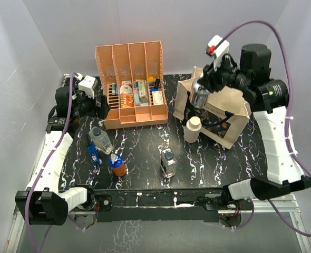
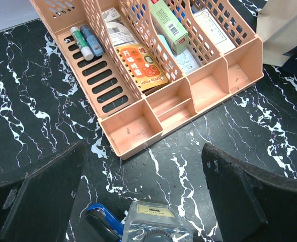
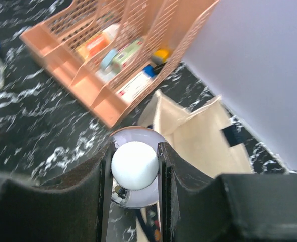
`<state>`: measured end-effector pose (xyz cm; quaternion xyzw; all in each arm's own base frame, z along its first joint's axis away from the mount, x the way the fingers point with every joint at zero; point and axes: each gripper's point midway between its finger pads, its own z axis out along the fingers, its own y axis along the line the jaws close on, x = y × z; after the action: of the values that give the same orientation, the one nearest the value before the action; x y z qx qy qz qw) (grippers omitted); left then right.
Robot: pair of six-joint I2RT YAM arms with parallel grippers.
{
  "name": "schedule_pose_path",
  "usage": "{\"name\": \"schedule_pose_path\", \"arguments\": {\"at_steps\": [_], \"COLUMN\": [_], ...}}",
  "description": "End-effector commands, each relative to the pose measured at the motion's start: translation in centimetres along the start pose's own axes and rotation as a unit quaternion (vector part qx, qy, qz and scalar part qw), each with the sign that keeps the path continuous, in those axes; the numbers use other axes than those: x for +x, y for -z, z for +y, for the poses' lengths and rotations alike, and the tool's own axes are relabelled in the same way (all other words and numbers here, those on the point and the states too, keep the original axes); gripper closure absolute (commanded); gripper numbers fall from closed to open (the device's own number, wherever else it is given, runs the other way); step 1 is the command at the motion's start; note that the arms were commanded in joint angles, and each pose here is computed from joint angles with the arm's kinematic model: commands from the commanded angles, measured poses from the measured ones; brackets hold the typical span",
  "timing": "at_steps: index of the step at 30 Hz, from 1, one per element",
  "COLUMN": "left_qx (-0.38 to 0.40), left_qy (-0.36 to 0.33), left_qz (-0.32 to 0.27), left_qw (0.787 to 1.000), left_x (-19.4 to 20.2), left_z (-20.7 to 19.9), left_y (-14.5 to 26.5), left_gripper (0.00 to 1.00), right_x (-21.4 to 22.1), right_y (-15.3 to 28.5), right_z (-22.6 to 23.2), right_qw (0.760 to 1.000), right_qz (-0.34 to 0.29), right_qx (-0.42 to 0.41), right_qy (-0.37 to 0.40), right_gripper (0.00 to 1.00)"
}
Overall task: Place the personal care products into the canvas bag
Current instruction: Pick up the care product from the center of the board, then place the care product in the canvas bag.
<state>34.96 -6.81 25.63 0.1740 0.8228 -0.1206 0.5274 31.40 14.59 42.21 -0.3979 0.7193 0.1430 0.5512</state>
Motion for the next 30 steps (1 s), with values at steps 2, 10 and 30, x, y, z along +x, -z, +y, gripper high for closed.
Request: {"name": "schedule_pose_path", "arguments": {"at_steps": [2, 10, 30], "left_qx": [0.001, 0.004, 0.019], "left_qy": [-0.013, -0.012, -0.003], "left_qz": [-0.035, -0.040, -0.031], "left_qw": [0.999, 0.999, 0.999], "left_x": [-2.0, -2.0, -1.1], "left_z": [-0.4, -0.7, -1.2], "left_y": [1.2, 1.4, 1.1], "left_gripper": [0.03, 0.03, 0.03], "right_x": [-9.4, -5.2, 8.1], "right_y": [1.8, -1.3, -12.4], "right_z": [-6.8, -12.4, -12.7], "right_qw": [0.982, 0.975, 0.984], "right_qz": [-0.121, -0.073, -0.063], "right_qx": [0.143, 0.208, 0.142], "right_qy": [0.017, -0.003, -0.084], "right_gripper": [0.92, 0.92, 0.92]}}
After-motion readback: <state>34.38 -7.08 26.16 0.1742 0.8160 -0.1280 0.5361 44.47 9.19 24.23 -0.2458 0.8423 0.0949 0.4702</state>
